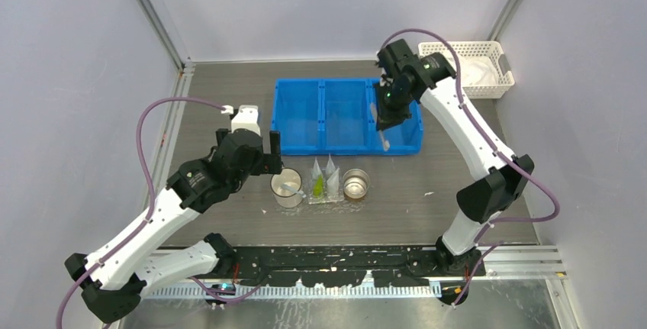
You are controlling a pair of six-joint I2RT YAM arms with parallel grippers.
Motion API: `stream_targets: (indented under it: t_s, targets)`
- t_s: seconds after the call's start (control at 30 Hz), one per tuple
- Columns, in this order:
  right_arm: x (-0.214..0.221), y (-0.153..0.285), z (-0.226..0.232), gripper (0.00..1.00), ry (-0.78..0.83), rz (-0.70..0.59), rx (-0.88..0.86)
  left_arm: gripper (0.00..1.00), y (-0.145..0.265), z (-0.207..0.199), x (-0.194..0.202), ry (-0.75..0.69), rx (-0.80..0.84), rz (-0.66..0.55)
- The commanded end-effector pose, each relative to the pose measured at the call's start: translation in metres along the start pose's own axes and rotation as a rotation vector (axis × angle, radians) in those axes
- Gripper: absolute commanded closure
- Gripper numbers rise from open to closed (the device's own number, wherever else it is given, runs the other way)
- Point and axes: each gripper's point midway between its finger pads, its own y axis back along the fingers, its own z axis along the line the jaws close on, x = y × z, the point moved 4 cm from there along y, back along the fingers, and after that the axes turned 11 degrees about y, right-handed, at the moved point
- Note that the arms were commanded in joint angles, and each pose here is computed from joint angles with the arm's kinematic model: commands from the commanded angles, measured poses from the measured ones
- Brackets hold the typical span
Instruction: Prepare toiletry sets of a toothbrush and toothpaste on the tray
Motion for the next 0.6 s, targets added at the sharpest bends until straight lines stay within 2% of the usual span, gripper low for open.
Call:
stream_targets:
  t_s: [0.0, 0.27, 0.57]
  targets:
    - [0.061, 0.039, 0.04, 0.89, 0.115, 0.157, -0.16, 0.0, 0.002, -0.006, -0.009, 0.058, 0.041, -0.047]
    - [0.119, 0.046, 0.05, 0.87, 0.084, 0.342, -0.228, 0.0, 0.004, -0.005, -0.006, 0.078, 0.059, -0.052]
    - [0.151, 0.043, 0.069, 0.86, 0.125, 0.468, -0.25, 0.0, 0.001, -0.006, 0.001, 0.081, 0.073, -0.038]
